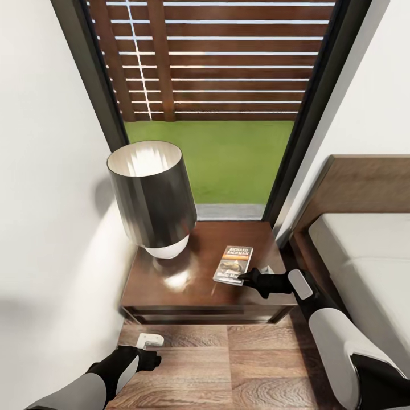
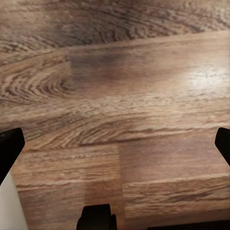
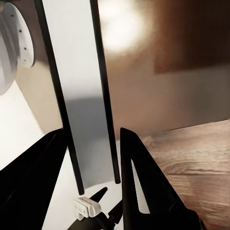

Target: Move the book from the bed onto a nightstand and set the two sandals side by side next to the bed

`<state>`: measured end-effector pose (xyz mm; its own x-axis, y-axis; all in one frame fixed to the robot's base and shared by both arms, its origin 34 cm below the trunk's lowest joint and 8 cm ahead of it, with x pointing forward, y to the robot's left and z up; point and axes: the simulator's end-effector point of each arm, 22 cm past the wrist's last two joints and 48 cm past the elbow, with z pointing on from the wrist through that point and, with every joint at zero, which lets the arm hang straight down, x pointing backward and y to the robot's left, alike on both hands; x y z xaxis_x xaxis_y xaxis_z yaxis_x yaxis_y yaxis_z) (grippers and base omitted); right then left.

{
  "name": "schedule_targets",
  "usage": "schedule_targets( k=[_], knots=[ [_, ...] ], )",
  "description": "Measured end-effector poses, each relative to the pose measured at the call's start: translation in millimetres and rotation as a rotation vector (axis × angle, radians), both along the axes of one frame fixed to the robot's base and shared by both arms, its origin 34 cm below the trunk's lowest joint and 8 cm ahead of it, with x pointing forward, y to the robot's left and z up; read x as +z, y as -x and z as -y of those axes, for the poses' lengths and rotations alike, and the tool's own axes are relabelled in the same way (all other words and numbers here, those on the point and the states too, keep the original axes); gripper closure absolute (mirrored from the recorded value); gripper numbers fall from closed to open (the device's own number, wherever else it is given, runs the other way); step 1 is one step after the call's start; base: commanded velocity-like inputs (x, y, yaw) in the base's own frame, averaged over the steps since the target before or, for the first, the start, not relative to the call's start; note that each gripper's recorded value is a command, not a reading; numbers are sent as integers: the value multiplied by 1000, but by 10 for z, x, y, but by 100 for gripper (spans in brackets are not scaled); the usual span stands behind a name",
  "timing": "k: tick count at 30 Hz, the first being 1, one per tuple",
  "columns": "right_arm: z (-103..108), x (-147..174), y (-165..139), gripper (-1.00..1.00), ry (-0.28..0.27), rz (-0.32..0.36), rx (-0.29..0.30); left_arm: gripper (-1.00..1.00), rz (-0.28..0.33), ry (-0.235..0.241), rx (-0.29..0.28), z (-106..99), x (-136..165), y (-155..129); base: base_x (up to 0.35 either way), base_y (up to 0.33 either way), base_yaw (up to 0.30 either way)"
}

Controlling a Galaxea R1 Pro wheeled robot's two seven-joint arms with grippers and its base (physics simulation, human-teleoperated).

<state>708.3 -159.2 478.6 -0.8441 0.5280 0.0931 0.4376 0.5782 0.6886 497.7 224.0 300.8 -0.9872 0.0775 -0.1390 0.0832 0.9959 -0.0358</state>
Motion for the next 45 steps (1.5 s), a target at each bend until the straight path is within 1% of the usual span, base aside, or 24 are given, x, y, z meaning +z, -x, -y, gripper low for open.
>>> schedule_targets(
  k=[6, 9, 20, 32, 40, 45],
  knots=[
    [-15, -104, -5, 100, 1, 3, 2, -100, 0, 1, 0, 3, -123, 21, 0, 0, 0],
    [-15, -175, 8, 100, 10, -1, 5, -100, 0, 1, 0, 3, -186, 32, 0, 0, 0],
    [-119, -183, 16, 100, 20, -14, 16, -100, 0, 1, 0, 0, -186, 32, 0, 0, 0],
    [-138, -178, 8, 100, 23, -15, 19, -100, 0, 0, 0, -6, -186, 32, 0, 0, 0],
    [-137, -348, 41, 100, 26, -16, 20, -100, 0, 0, 0, -9, -354, 63, 0, 0, 0],
    [-132, -353, 43, 100, 29, -18, 19, -100, 1, 0, 0, -4, -354, 63, 0, 0, 0]
  ],
)
